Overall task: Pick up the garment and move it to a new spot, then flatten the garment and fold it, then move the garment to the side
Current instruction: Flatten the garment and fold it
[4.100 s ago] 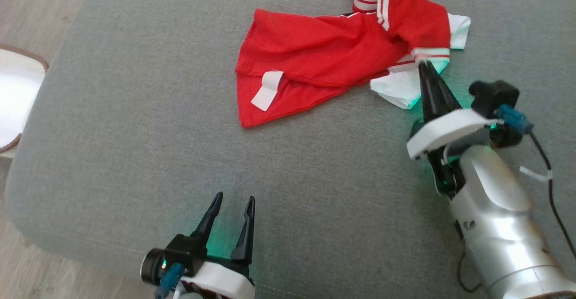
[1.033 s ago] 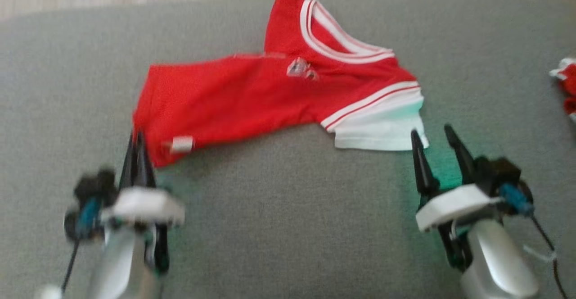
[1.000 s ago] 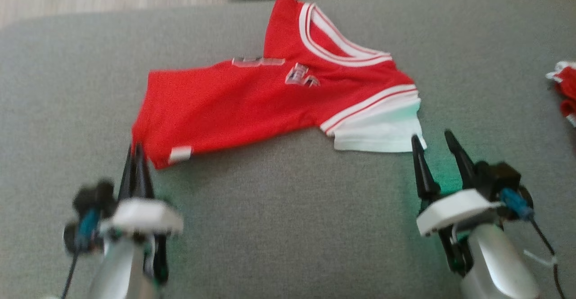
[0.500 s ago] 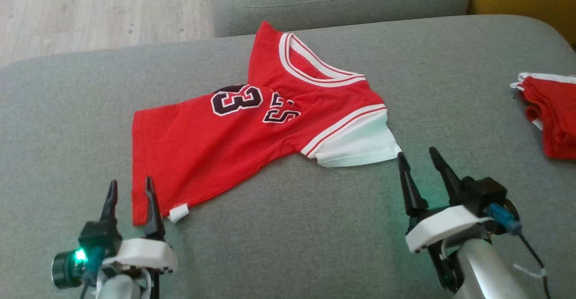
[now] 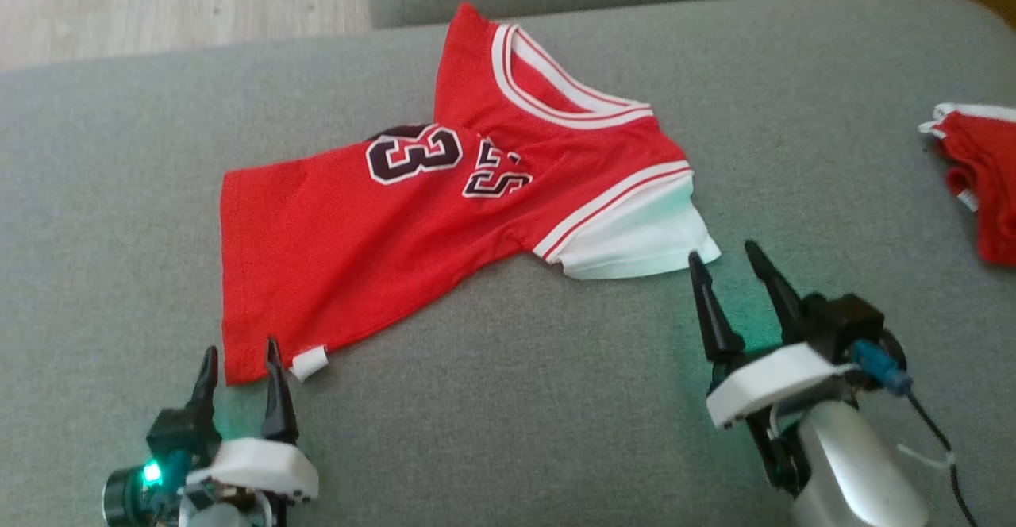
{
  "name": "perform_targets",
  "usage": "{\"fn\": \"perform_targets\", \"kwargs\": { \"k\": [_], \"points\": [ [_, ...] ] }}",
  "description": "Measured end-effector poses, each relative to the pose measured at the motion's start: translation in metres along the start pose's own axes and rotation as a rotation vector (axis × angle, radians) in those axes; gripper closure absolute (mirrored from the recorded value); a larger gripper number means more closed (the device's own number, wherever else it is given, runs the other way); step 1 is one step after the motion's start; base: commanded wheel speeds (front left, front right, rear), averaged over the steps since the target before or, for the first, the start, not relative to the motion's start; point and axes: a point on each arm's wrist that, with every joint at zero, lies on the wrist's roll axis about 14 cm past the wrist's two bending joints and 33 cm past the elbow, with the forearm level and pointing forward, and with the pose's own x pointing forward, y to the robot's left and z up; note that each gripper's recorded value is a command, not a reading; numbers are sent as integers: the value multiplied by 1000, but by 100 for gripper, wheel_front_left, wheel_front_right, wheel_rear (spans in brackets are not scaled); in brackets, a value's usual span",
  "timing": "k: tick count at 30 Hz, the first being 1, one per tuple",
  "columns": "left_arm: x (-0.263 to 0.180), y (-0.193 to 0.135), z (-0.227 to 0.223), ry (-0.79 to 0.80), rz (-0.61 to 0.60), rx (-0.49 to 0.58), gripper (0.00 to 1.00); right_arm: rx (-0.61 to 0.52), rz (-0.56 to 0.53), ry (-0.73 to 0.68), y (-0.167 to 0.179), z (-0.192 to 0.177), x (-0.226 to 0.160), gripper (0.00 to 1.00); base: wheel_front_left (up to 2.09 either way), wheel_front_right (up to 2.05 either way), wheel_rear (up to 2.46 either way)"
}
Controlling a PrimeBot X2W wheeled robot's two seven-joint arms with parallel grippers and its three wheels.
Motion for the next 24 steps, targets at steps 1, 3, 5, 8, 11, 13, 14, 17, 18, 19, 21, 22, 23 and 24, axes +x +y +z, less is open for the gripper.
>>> {"fn": "perform_targets", "kwargs": {
  "k": [1,3,5,8,11,13,14,17,18,19,21,22,23,24],
  "points": [
    [3,1,-3,11,4,-4,0,-1,1,0,0,0,4,0,0,0,0],
    [9,4,-7,30,19,-14,0,-1,4,1,-1,1,11,0,0,0,0],
    [14,8,-12,48,40,-27,0,0,6,7,-2,-1,16,0,0,0,0],
    [18,13,-29,108,73,-36,0,2,6,22,-3,-7,22,0,0,0,0],
    [21,10,-38,133,67,-52,0,8,0,53,-5,-17,22,0,0,0,0],
    [23,5,-38,138,51,-57,0,10,-11,64,-9,-21,22,0,0,0,0],
    [24,3,-39,143,41,-58,7,10,-21,69,-12,-22,21,0,0,0,0],
    [24,-5,-41,154,2,-55,82,13,-44,102,-19,-31,22,0,0,0,0],
    [24,-10,-41,155,-19,-56,100,8,-49,116,-22,-35,23,0,0,0,0],
    [25,-16,-41,158,-43,-58,100,4,-53,130,-23,-38,25,0,0,0,0],
    [25,-20,-41,160,-60,-59,100,5,-67,153,-29,-43,29,0,0,0,0],
    [25,-21,-41,160,-62,-60,100,7,-70,166,-30,-46,32,0,0,0,0],
    [25,-22,-40,159,-66,-61,100,10,-71,180,-30,-49,35,0,0,0,0],
    [24,-22,-40,157,-69,-59,100,6,-67,203,-29,-53,37,0,0,0,0]
  ]
}}
